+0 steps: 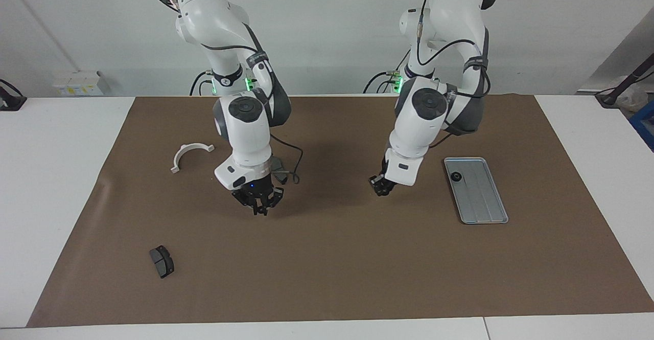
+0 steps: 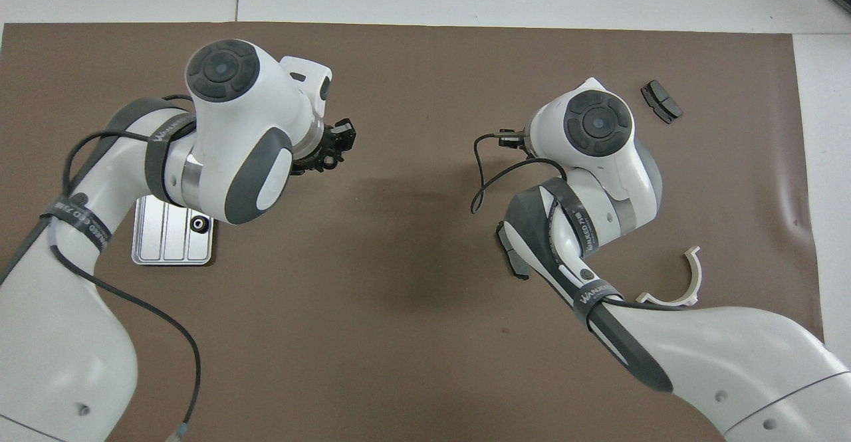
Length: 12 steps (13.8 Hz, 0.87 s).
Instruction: Place bearing gear from tray to pile
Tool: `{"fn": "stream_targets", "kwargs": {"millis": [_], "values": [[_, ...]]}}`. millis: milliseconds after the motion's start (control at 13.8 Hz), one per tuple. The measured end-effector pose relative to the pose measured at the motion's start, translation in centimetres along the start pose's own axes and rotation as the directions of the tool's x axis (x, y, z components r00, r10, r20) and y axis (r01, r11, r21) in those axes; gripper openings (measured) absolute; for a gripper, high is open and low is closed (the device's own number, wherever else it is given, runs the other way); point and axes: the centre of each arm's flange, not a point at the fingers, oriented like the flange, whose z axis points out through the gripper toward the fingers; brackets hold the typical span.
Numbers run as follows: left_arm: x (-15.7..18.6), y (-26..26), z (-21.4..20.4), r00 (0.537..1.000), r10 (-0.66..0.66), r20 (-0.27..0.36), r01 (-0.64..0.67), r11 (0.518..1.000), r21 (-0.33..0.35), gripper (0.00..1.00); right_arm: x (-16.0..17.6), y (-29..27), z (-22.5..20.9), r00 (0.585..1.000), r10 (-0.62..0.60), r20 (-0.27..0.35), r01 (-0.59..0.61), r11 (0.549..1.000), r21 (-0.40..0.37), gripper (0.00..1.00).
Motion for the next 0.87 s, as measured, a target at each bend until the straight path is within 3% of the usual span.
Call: {"fn": "stream_targets", "kwargs": {"millis": [435,724,869], "values": [[-6.0,5.1,7.4,0.999,-0.032,-0.009,0.032,0.999,0.027,0.36,-0.1,7.5,3.4,0.997,-0.068,0.036,0.069,0.997,-0.019,0.24],[-8.0,6.3,9.4,0.999,-0.048,0.003,0.048,0.998,0.034,0.36,0.6,13.2,4.3,0.994,-0.093,0.057,0.094,0.996,-0.004,0.24],[-7.6,6.5,8.9,0.999,-0.051,-0.004,0.051,0.998,0.024,0.54,0.7,15.2,4.6,0.993,-0.098,0.066,0.099,0.995,0.0,0.24]]}}
